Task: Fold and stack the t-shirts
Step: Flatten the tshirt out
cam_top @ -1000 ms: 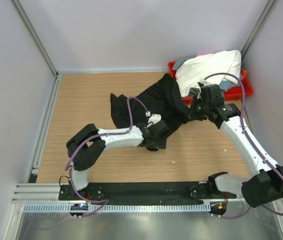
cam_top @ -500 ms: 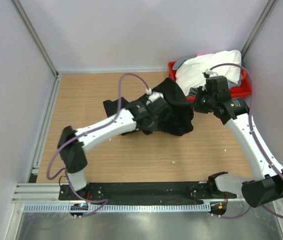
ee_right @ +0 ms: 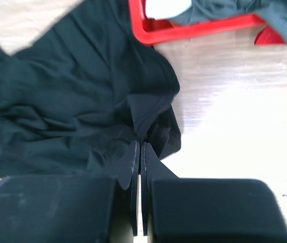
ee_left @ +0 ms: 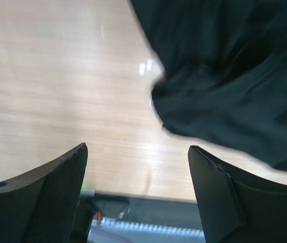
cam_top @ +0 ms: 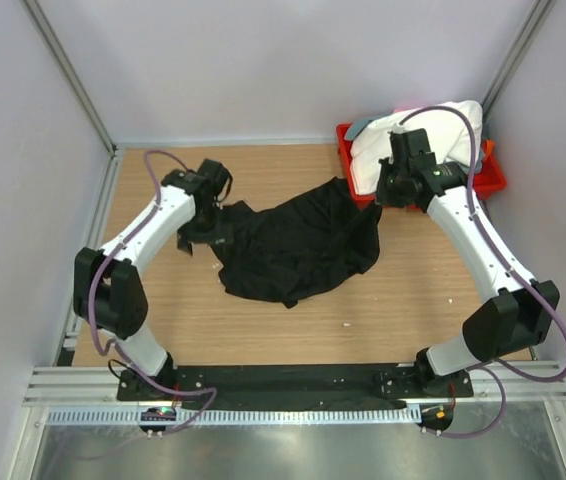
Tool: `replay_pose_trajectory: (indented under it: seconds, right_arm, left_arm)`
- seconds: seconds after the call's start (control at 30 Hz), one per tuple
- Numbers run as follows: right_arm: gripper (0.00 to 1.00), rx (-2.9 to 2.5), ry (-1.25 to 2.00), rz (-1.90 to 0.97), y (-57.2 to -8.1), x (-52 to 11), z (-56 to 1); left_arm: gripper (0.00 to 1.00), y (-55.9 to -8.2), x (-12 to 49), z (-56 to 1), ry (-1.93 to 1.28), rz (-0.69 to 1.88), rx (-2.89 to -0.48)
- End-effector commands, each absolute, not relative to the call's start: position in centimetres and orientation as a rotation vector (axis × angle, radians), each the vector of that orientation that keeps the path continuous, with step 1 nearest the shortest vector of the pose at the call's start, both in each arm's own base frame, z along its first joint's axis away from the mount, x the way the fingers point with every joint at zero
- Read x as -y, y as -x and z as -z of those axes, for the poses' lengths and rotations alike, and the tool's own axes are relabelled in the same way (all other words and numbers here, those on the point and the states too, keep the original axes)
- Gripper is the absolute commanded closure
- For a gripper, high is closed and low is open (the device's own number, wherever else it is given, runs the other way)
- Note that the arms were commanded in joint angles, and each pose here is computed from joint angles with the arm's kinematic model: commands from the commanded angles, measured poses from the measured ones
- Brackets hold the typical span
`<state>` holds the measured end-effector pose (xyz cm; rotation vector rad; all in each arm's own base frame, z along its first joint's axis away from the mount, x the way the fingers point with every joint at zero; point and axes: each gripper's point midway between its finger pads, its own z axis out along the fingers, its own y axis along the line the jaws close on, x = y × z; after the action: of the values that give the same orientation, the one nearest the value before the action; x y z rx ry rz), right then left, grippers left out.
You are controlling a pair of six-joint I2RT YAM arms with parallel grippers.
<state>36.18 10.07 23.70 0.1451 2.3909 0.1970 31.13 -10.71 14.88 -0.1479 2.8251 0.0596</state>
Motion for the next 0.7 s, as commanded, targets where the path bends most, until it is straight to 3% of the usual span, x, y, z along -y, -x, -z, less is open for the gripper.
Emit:
replay_pose_trajectory:
  seconds: [0.0, 0.17, 0.3, 0.43, 0.67]
  right_arm:
    - [0.99, -2.371, -0.133, -0.167, -36.6, -9.4, -23.8]
    - [0.99, -2.393, -0.149, -0.203, -37.8, -9.6, -23.1]
    - [0.99, -2.407, -0.150, -0.246, -37.9, -10.3, -22.4]
    - [0.99, -2.413, -0.146, -0.262, -37.2, -10.4, -22.2]
    - [0.99, -2.422, -0.128, -0.297, -35.7, -10.6, -22.1]
  left_arm:
    - [0.21, -26.6, 13.5, -17.8, 0.058, 0.071, -2.777]
    - [0.21, -22.3, 20.3, -18.1, -0.057, 0.278, -2.678]
    - [0.10, -20.4, 20.8, -13.1, 0.027, 0.297, -2.719]
    - [0.01, -21.7, 19.7, -10.7, 0.134, 0.227, -2.641]
    - [0.03, -24.2, 18.4, -7.8, 0.230, 0.194, -2.586]
